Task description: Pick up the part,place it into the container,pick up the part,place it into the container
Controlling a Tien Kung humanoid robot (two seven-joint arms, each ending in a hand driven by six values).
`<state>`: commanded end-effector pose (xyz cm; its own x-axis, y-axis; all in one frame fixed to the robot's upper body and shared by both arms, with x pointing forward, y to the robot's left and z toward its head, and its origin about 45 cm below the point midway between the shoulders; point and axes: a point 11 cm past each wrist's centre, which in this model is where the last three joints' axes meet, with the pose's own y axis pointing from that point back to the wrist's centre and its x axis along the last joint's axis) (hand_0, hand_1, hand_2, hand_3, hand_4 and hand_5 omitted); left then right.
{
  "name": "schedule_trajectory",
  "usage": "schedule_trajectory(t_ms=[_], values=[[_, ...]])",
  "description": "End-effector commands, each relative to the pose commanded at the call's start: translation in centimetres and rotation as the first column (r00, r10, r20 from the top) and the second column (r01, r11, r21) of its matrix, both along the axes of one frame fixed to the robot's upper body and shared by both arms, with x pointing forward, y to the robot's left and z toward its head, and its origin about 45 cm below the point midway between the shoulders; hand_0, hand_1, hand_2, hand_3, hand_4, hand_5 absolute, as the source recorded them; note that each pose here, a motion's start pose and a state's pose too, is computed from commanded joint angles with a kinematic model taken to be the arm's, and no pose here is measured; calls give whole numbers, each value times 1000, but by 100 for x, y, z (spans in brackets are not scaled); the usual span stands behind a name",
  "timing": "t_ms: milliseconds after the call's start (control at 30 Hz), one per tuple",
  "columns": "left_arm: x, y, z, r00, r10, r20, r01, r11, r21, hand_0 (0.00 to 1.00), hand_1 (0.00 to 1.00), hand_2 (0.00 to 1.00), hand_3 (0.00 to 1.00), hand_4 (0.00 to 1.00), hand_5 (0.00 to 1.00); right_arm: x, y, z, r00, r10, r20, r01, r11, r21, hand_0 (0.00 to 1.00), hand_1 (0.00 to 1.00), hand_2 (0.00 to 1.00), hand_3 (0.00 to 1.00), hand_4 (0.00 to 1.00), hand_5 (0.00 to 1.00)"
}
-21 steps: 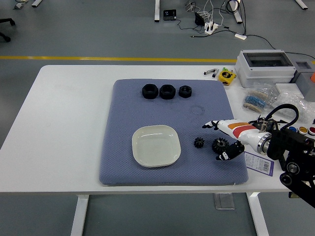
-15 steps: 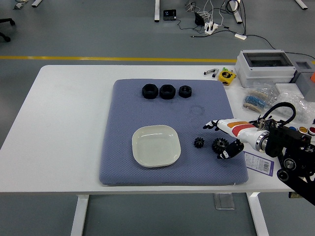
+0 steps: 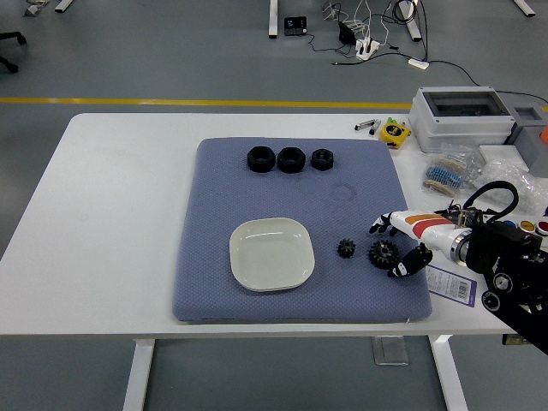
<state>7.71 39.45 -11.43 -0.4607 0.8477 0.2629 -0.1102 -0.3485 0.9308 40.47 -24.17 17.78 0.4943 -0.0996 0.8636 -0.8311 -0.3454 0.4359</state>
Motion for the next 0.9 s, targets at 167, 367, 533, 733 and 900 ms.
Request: schedule_trajectory(t_ms=[167,367,533,733,900], values=[[2,-5,-1,1000,-3,-1,3,1000,-1,711,611,642,565,619,699,-1,-10,-25,1000,-3,2,3,1000,14,593,577,592,547,772,37],[5,-8,-1,1000,0,0,0,1000,-2,710,611,643,566,620,699,-3,-21,-39,1000,-4,9,4,1000,19,536,497,514,473,614,2],[8,-12,-2,1000,-1,1,1,1000,-2,710,611,644,566,619,698,1,-32,-67,1000,-10,6,10,1000,13,514,451,476,442,534,2],[10,-14,-2,1000,-2,1,2,1000,-3,710,612,643,565,618,698,6,-36,-37,1000,-12,16,11,1000,25,491,423,453,430,582,2],[11,-16,-3,1000,-2,1,2,1000,-3,710,614,642,565,618,698,20,-18,31,1000,-11,29,10,999,43,480,413,443,421,606,2]])
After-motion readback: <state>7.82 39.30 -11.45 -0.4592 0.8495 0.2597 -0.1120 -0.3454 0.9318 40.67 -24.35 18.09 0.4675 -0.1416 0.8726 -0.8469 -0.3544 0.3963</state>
